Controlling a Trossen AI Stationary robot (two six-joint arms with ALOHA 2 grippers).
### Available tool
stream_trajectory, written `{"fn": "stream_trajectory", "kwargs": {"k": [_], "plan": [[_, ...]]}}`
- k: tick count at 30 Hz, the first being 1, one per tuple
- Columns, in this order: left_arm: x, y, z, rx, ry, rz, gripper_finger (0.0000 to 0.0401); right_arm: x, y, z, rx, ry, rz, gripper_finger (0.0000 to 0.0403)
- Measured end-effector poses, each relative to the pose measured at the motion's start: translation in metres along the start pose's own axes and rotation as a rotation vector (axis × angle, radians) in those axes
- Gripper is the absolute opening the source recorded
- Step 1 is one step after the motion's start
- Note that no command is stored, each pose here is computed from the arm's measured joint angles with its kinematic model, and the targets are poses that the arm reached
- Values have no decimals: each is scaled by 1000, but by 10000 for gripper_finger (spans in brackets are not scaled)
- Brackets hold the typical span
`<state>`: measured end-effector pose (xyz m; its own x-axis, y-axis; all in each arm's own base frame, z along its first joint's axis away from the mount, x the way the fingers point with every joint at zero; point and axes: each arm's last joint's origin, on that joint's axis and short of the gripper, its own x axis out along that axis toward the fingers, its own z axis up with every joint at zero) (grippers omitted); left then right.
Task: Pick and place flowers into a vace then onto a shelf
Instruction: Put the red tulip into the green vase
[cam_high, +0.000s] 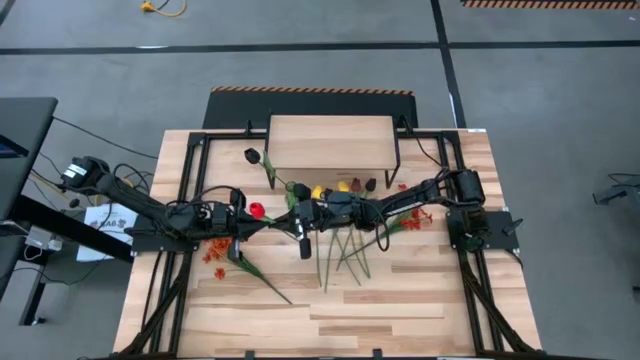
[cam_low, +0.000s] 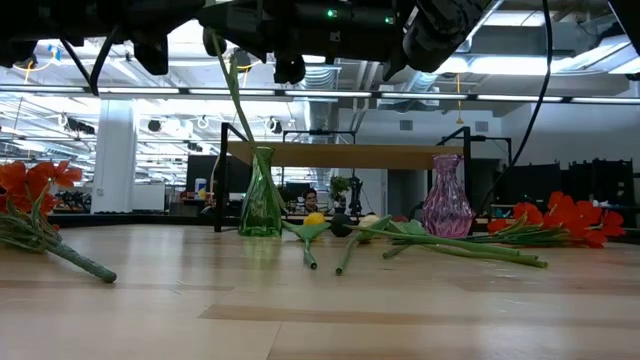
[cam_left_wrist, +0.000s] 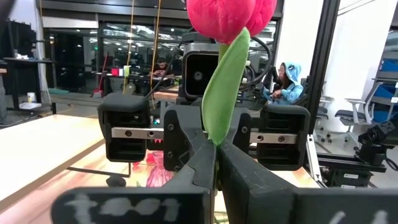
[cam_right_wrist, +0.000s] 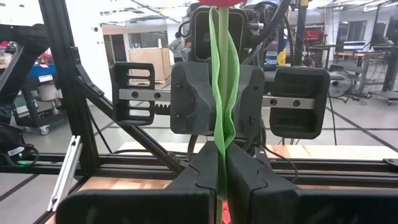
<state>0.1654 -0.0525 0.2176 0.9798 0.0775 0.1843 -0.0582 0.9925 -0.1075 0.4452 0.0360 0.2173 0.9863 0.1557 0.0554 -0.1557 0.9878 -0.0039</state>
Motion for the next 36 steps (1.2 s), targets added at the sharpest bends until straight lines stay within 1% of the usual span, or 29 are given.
{"fn": "stream_trajectory", "kwargs": {"k": [11,14,20,24,27,30,34,36], "plan": [[0,0,0,12,0,3,4,0,0,0,0,3,1,1],[0,0,0,13,1,2,26,0,0,0,0,5,1,1],[0,0,0,12,2,1,98,0,0,0,0,5,1,1],[0,-1,-3,25,28,-35,132,0,0,0,0,4,0,0],[-1,-3,-4,29,43,-58,144,0,1,1,0,-1,1,0],[-2,-5,-5,49,56,-54,148,-1,0,3,0,-3,-2,0],[-6,-8,-4,104,62,3,149,-3,-1,11,-3,-15,-50,0],[-9,-9,-3,122,68,38,149,-3,-2,15,-9,-26,-101,0]]}}
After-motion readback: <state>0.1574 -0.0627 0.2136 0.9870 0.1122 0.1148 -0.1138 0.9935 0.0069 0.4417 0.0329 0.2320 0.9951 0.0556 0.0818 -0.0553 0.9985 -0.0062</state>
